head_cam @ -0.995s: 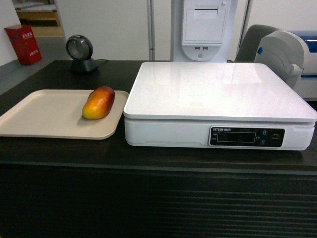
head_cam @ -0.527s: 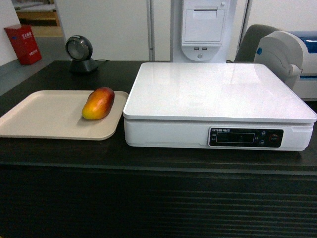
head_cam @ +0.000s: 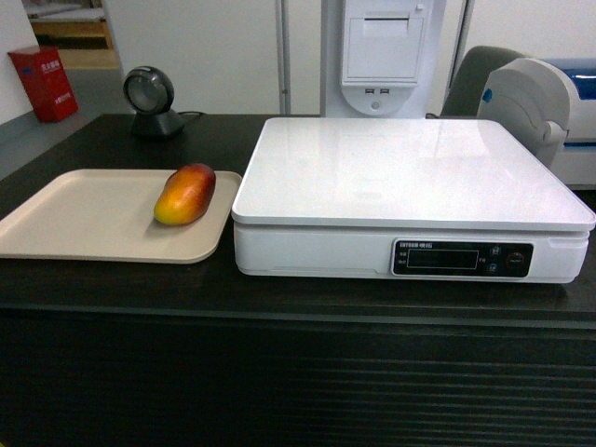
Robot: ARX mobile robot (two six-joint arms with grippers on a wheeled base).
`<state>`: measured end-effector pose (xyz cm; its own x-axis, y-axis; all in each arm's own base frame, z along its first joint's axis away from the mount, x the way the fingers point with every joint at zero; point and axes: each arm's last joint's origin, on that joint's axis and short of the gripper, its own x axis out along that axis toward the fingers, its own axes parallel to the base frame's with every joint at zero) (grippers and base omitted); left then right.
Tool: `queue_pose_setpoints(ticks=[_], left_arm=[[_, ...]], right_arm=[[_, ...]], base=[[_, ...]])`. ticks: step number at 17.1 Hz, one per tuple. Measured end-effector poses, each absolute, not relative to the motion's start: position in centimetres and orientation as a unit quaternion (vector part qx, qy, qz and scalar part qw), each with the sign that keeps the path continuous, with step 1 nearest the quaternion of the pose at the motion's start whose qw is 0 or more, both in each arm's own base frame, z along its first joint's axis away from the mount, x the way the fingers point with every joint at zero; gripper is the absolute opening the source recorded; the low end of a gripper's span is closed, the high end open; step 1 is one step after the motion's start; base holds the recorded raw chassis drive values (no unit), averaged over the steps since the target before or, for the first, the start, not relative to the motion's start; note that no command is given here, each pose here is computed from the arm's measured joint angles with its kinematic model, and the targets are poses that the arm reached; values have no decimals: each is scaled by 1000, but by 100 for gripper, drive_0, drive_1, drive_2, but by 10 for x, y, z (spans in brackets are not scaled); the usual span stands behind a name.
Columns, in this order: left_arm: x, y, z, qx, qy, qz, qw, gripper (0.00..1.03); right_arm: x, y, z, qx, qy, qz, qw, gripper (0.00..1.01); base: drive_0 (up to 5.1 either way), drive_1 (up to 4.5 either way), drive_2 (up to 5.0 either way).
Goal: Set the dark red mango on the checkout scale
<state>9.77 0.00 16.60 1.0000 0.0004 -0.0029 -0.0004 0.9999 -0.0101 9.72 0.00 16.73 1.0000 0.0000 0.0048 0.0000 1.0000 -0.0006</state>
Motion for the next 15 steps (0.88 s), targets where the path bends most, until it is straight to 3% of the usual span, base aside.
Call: queue_pose_setpoints(ticks=[7, 8, 9, 10, 12, 15], left_arm=[[98, 0, 166, -5, 1, 0, 1000, 98], [98, -2, 165, -24, 64, 35, 997, 98], [113, 0, 188, -64, 91, 94, 989, 98], [121, 3, 202, -73, 66, 102, 990, 98], [145, 2, 226, -75, 33, 50, 995, 98], [199, 14, 231, -61, 45, 16, 997, 98]], right_arm=[[97, 0, 167, 0, -2, 0, 1000, 98], [97, 0, 167, 0, -2, 0, 1000, 98], [97, 0, 167, 0, -3, 0, 1000, 98], [97, 0, 167, 0, -2, 0, 1000, 98], [97, 0, 167, 0, -3, 0, 1000, 98], [97, 0, 167, 0, -2, 0, 1000, 98]], base=[[0, 0, 0], [0, 0, 0], [0, 0, 0], [0, 0, 0], [0, 0, 0], [0, 0, 0]])
